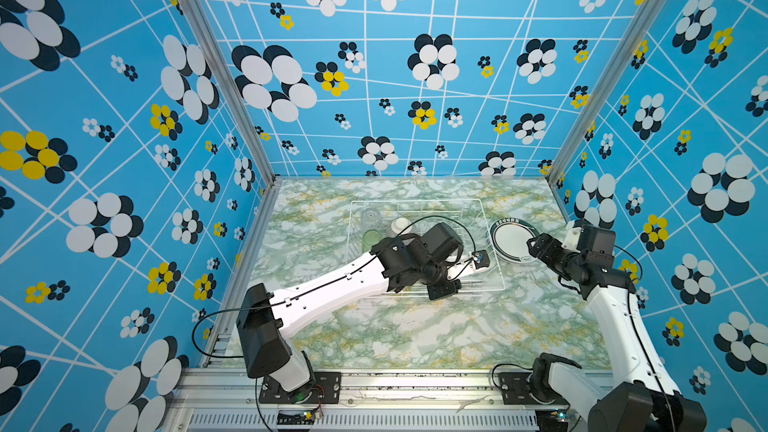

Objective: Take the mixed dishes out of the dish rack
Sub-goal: 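Reach left gripper into the rack toward the white plate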

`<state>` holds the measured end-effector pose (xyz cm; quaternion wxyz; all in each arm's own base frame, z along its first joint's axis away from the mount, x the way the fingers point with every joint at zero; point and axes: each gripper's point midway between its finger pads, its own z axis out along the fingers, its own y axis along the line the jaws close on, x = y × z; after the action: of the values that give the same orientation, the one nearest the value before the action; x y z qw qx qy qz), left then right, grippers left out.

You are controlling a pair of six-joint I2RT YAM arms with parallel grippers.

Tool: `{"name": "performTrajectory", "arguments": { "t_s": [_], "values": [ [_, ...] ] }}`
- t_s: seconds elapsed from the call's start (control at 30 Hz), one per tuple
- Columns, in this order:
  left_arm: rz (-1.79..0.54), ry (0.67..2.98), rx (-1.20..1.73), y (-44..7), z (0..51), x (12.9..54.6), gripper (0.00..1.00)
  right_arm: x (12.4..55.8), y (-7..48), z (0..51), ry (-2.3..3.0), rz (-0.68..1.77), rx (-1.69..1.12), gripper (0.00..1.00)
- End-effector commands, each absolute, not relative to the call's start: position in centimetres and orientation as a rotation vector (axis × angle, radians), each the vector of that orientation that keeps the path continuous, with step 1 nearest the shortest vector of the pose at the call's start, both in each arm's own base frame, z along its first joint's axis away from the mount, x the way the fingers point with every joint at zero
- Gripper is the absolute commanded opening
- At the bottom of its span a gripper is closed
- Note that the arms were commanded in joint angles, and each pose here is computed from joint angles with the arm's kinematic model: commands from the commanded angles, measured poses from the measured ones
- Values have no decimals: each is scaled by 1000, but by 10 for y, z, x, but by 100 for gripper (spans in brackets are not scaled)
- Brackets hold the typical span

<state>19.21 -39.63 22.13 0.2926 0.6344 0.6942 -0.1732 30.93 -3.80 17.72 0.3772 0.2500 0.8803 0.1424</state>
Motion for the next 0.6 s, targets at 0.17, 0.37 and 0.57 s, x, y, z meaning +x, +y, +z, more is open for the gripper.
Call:
{"name": "performTrajectory", "arguments": {
  "t_s": [0.17, 0.37, 0.57],
  "values": [
    [-235, 1902, 1752, -394, 193, 213, 36, 309, -32, 183, 2234, 388, 617, 86],
    [-206, 1871, 1732, -400, 198, 221, 36, 309, -32, 185, 2225, 387, 612, 86],
    [-208, 1876, 1771, -402, 192, 219, 36, 311, -32, 184, 2225, 392, 613, 86]
  ]
}}
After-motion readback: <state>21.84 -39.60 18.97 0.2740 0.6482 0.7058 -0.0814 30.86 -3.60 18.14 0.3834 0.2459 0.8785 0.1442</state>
